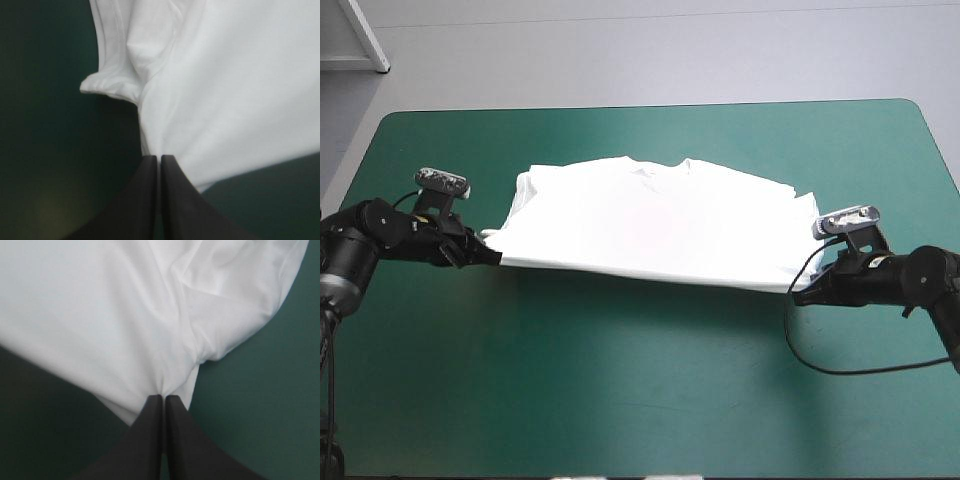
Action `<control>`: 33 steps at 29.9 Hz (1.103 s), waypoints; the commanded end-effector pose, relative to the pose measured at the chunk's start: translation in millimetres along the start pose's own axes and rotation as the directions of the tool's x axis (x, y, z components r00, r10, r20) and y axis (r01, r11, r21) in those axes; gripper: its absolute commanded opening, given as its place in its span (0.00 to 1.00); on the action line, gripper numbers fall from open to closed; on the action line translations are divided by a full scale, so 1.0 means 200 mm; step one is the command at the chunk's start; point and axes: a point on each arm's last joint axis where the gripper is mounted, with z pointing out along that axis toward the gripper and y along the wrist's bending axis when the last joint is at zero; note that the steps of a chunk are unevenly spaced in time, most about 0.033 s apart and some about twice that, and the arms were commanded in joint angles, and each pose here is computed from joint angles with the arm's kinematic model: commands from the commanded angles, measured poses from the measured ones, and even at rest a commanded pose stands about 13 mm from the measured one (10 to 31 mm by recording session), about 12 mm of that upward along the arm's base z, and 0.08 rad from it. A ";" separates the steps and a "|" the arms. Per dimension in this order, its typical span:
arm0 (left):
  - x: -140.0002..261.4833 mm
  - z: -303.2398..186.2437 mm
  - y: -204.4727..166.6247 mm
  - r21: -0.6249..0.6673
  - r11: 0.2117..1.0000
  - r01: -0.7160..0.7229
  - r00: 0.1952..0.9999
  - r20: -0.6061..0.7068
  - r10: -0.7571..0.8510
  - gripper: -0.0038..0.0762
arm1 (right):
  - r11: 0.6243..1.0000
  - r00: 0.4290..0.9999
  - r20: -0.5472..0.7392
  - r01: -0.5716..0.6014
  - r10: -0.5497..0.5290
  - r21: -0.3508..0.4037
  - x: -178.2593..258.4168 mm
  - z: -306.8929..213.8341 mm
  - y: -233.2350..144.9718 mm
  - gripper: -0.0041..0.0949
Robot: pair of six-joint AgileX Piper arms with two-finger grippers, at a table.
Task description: Fold the cloth
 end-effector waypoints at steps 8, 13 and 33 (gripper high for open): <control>0.29 -0.12 -0.19 0.105 0.987 0.118 0.992 -0.044 -0.114 0.07 | 0.996 0.997 0.017 -0.079 0.080 -0.044 0.25 -0.12 0.12 0.03; 0.43 -0.13 -0.26 0.125 0.984 0.124 0.991 -0.074 -0.116 0.07 | 0.994 0.996 -0.003 -0.088 0.088 -0.065 0.37 -0.13 0.16 0.03; 0.52 -0.15 -0.27 0.079 0.994 0.070 0.990 -0.124 -0.060 0.49 | 0.988 0.993 -0.020 -0.115 0.117 0.099 0.40 -0.18 0.11 0.56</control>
